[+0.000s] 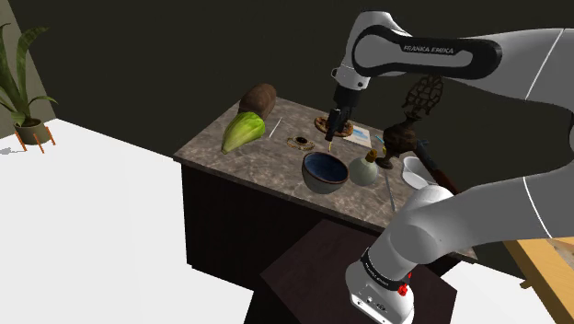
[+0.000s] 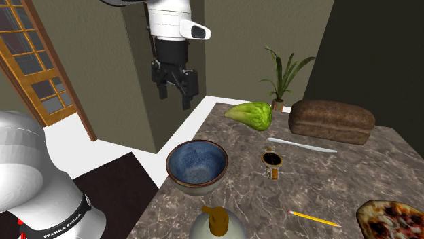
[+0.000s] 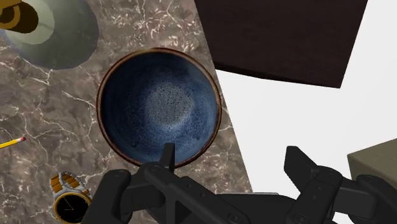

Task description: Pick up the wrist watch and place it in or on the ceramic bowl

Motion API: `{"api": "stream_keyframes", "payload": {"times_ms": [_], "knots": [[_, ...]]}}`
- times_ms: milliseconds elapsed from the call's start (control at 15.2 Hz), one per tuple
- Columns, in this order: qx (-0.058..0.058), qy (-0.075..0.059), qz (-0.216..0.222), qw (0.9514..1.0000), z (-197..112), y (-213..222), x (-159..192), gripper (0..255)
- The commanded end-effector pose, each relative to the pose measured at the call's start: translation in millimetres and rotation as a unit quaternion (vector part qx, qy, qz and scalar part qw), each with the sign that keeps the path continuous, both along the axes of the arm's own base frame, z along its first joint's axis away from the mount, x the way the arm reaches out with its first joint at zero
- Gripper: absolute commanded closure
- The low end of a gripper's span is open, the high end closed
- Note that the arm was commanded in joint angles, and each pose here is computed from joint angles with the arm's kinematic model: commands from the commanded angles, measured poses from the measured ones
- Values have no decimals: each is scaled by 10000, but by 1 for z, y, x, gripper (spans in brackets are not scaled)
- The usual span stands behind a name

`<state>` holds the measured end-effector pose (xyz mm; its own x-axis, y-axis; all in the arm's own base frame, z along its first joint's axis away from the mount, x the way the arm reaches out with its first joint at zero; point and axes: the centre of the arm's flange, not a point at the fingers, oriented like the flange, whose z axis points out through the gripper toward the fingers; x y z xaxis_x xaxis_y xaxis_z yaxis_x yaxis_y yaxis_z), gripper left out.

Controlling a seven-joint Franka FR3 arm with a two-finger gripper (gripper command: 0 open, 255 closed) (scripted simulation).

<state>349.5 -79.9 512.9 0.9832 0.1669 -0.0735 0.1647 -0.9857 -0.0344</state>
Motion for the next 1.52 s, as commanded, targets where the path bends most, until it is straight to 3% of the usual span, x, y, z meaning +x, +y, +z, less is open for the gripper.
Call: {"api": "stream_keyframes", "payload": {"times_ms": [0,726,1452], "knots": [[-8,-37,116,9999,-12,-18,14,0],[-30,-191,709,9973,-88,-108,91,0],[-53,-345,1298,9909,-161,-189,181,0]]}}
